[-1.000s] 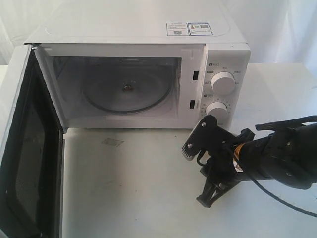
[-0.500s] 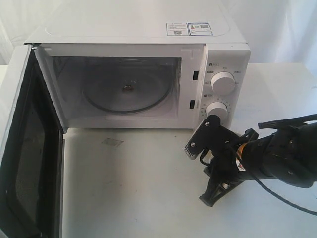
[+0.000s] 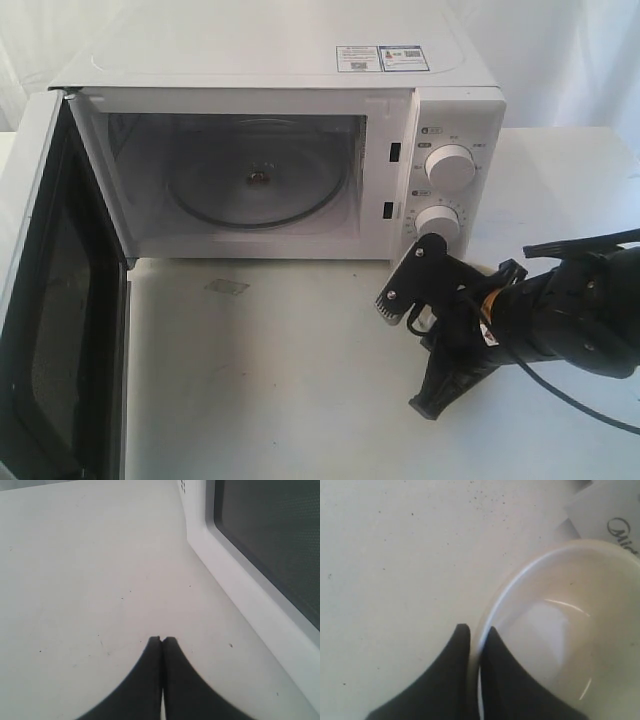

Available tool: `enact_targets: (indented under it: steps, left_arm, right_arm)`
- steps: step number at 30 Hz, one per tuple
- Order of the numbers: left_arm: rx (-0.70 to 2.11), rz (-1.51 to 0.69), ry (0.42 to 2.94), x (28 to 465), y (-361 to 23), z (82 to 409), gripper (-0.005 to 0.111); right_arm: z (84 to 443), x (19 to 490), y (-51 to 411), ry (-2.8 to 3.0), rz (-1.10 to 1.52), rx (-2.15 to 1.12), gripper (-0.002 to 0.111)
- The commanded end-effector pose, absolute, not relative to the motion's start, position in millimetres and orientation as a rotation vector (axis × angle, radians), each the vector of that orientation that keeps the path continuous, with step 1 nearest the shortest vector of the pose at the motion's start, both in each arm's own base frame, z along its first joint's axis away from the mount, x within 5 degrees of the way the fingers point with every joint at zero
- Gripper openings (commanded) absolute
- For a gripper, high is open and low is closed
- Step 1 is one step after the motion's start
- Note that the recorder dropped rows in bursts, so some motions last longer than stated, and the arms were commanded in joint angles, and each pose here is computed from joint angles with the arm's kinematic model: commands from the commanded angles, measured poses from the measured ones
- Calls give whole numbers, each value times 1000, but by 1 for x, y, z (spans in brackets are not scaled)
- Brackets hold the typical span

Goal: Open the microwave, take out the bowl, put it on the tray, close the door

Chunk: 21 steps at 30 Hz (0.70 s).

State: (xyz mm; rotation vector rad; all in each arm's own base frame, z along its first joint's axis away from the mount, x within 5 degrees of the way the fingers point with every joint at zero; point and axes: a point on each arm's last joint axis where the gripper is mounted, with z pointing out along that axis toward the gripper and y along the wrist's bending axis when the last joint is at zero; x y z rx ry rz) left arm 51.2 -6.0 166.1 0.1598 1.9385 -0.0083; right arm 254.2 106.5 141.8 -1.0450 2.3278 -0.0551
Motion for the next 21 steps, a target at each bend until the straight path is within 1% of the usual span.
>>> enact_targets:
  steps: [1,8,15,21]
  left_arm:
    - [151,-11,1941,51,-6,165,0]
    - [151,-11,1941,51,-6,165,0]
    - [151,-11,1941,51,-6,165,0]
    - [151,-11,1941,51,-6,165,0]
  right_arm:
    - [151,252,98,2355,-93,-1017,0]
    - [165,250,80,2391,-158,-949,0]
    - [164,250,62,2470,-223,-901,0]
    - [166,256,53,2446,-217,-850,0]
